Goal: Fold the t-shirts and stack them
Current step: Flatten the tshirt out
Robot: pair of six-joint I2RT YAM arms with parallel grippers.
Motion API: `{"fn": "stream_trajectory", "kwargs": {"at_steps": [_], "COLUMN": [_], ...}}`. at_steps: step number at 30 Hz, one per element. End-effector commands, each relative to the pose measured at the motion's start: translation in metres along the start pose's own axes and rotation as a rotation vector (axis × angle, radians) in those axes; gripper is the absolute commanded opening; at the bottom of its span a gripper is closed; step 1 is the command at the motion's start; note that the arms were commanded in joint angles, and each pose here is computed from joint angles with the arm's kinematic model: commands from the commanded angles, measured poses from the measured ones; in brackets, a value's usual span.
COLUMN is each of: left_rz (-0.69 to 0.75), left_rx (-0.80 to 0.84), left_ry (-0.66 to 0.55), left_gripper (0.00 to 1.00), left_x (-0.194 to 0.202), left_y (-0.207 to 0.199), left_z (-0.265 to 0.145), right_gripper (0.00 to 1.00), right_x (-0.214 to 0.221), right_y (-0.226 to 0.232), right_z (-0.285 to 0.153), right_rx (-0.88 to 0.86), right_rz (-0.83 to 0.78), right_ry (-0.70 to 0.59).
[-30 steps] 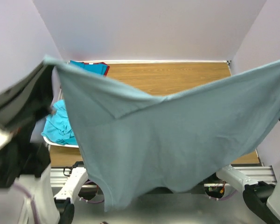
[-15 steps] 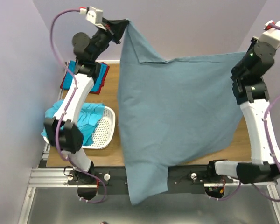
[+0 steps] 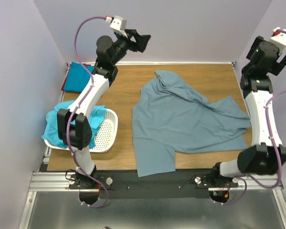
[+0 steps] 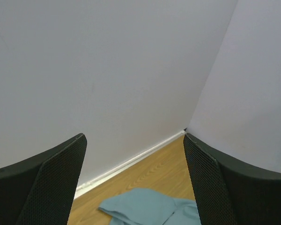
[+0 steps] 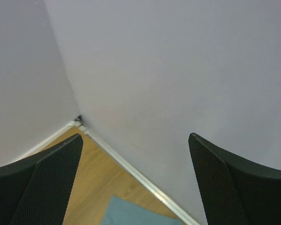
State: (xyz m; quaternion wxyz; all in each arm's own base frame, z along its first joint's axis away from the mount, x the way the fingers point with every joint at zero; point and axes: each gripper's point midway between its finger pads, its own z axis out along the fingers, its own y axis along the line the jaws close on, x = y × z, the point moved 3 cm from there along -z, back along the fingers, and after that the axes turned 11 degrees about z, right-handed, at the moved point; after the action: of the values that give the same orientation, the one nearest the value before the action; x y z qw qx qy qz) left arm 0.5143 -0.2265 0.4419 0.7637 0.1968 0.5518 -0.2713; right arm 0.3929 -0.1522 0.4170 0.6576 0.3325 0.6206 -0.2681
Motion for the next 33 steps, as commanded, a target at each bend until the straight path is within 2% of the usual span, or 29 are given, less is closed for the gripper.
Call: {"fn": "stream_trajectory", "kwargs": {"at_steps": [1, 2, 3, 4, 5, 8, 11, 12, 14, 22, 30, 33], "left_rz": [0.034, 0.008, -0.007, -0.02, -0.043, -0.067, -0.096, -0.117, -0.144, -0.237, -0.317, -0.336], "left_rx": [-0.056, -0.09, -0.084, -0.098, -0.105, -0.11, -0.107, -0.103, -0.093, -0.034, 0.006, 0.022], "left_ry": [0.001, 0.071, 0.099, 0.135, 0.212, 0.325, 0.457, 0.505, 0.559, 0.648, 0.707, 0.708], "left_gripper": [0.91, 0.91, 0.91, 0.91, 0.91, 0.91, 0.92, 0.92, 0.92, 0.93, 0.94, 0.94], "left_x": [-0.018, 0.012, 0.017, 0.03, 0.062, 0.102, 0.15, 0.17, 0.193, 0.241, 0.277, 0.28], "left_y": [-0.032, -0.032, -0.043, -0.046, -0.051, -0.072, -0.085, -0.089, -0.095, -0.11, -0.118, -0.121], "left_z": [-0.029, -0.04, -0.048, -0.055, -0.068, -0.088, -0.113, -0.125, -0.139, -0.153, -0.149, -0.144], "right_gripper": [1.0, 1.0, 1.0, 1.0, 1.0, 1.0, 1.0, 1.0, 1.0, 1.0, 1.0, 1.0], "right_x": [-0.007, 0.0, 0.025, 0.026, 0.039, 0.09, 0.123, 0.149, 0.183, 0.261, 0.314, 0.331], "right_y": [-0.004, 0.004, 0.004, 0.008, 0.011, 0.022, 0.028, 0.032, 0.03, 0.025, 0.024, 0.024], "right_z": [-0.034, -0.041, -0.046, -0.058, -0.064, -0.089, -0.109, -0.12, -0.128, -0.141, -0.146, -0.145], "right_rx": [-0.13, -0.196, -0.219, -0.29, -0.315, -0.444, -0.522, -0.56, -0.555, -0.499, -0.448, -0.418], "right_rz": [0.152, 0.196, 0.184, 0.217, 0.255, 0.281, 0.331, 0.335, 0.318, 0.237, 0.16, 0.141], "right_ry": [0.03, 0.064, 0.13, 0.152, 0.198, 0.359, 0.483, 0.569, 0.656, 0.83, 0.967, 1.007]}}
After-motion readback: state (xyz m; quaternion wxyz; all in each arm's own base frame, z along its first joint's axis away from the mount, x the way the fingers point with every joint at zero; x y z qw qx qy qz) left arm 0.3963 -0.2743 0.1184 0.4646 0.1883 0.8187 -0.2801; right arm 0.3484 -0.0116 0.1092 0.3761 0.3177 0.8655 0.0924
